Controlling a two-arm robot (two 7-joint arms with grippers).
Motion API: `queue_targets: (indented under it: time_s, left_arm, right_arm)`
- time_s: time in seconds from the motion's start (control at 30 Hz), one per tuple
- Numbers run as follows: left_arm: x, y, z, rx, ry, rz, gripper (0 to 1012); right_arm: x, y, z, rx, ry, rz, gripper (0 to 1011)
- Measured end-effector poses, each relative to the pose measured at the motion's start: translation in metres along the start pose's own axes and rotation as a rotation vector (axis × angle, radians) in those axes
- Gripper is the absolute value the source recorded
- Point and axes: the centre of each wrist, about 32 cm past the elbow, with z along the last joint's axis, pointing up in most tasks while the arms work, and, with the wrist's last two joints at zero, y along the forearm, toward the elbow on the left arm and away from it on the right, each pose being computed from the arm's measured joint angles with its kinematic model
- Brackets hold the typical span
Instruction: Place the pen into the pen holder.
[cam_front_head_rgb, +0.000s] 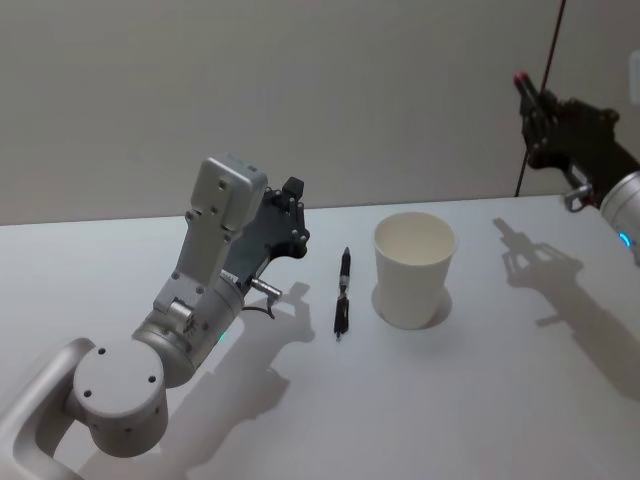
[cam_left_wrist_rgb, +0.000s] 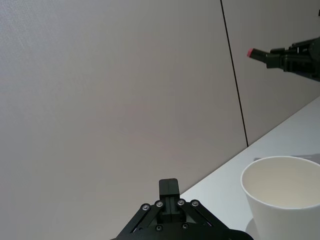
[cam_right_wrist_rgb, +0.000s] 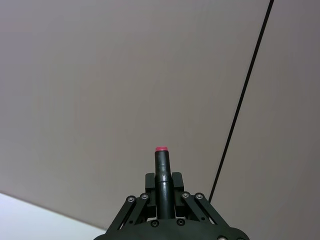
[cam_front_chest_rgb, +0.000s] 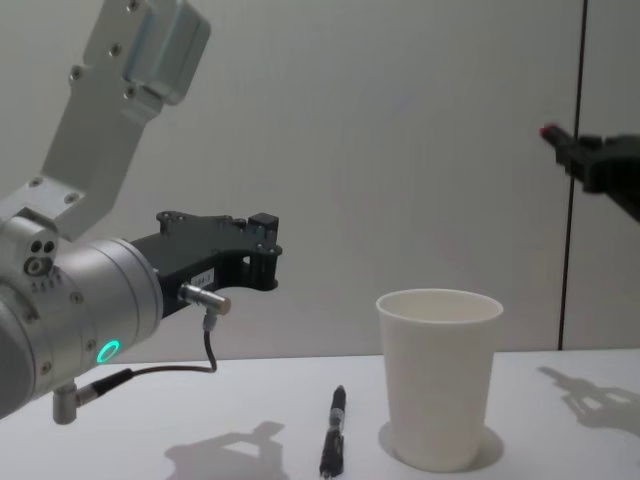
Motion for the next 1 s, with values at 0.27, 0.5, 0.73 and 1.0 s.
queue_targets:
  time_s: [0.27, 0.5, 0.73, 1.0]
  left_arm:
    - [0.0000, 0.0000, 0.0000, 0.000, 0.000, 0.000, 0]
    - [0.0000, 0.0000, 0.0000, 0.000, 0.000, 0.000, 0]
    - [0.0000, 0.0000, 0.0000, 0.000, 0.000, 0.000, 0]
    - [0.0000, 0.0000, 0.0000, 0.000, 0.000, 0.000, 0]
  right_arm:
    - [-0.007, 0.004, 0.003, 0.061, -0.013, 0.011, 185]
    - [-0.021, 0.011, 0.003, 0.103, -0.008, 0.062, 185]
    - [-0.038, 0.020, 0.003, 0.169, 0.010, 0.140, 185]
    - [-0.059, 0.032, 0.005, 0.240, 0.048, 0.225, 185]
